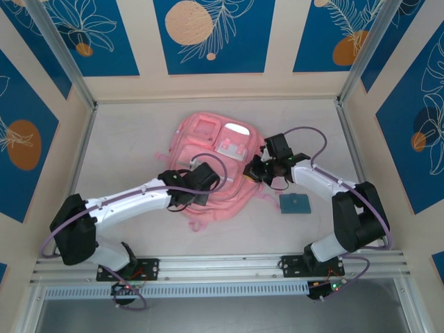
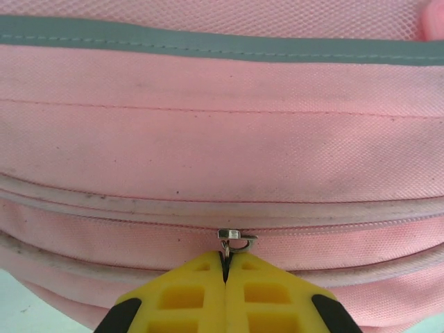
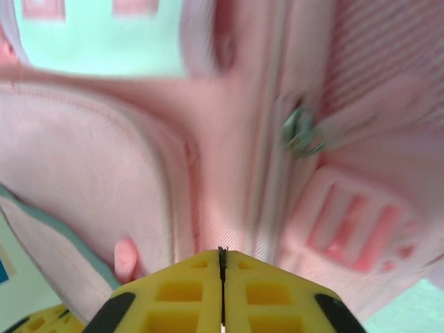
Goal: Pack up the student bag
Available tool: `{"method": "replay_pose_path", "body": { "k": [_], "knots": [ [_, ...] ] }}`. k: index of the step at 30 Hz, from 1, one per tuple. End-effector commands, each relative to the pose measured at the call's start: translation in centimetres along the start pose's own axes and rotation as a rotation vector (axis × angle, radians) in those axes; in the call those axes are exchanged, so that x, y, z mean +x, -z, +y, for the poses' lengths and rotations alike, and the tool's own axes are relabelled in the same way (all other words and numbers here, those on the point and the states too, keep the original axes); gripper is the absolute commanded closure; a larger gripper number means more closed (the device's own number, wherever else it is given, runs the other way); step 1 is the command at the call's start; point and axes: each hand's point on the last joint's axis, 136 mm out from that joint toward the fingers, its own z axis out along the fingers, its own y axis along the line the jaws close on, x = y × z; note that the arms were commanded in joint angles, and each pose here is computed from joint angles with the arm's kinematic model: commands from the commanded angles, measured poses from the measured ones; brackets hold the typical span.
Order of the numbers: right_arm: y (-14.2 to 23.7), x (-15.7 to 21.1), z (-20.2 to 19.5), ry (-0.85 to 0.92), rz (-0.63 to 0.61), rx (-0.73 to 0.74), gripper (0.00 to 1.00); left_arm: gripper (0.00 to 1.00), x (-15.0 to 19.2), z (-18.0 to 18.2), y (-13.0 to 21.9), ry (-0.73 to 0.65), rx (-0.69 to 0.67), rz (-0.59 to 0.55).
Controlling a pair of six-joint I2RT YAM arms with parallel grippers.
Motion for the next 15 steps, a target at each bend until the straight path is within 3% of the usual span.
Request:
{"method": "replay_pose_path", "body": {
  "k": [1,3,6,10,15],
  "knots": [
    [1.4,-0.5,1.4,0.037,-0.029,-0.038,0.77,1.00,-0.7,-1.2,0.8,-0.045,0.097,-0.036],
    [2.2,-0.3,1.5,0.035,-0.051,-0.044,0.60,1.00,-1.4,-2.5,1.2,-0.050,0.157,-0.052],
    [3.4,-0.1,1.2,0.029,-0.083,-0.031,0.45,1.00,-2.2,-4.2,1.7,-0.071,0.216,-0.068],
    [4.7,0.6,0.3,-0.008,-0.095,-0.016,0.40,1.00,-3.3,-7.3,2.7,-0.090,0.327,-0.094],
    [5.3,1.9,-0.5,-0.099,-0.066,-0.026,0.42,1.00,-4.0,-11.1,3.3,-0.113,0.414,-0.105]
  ]
}}
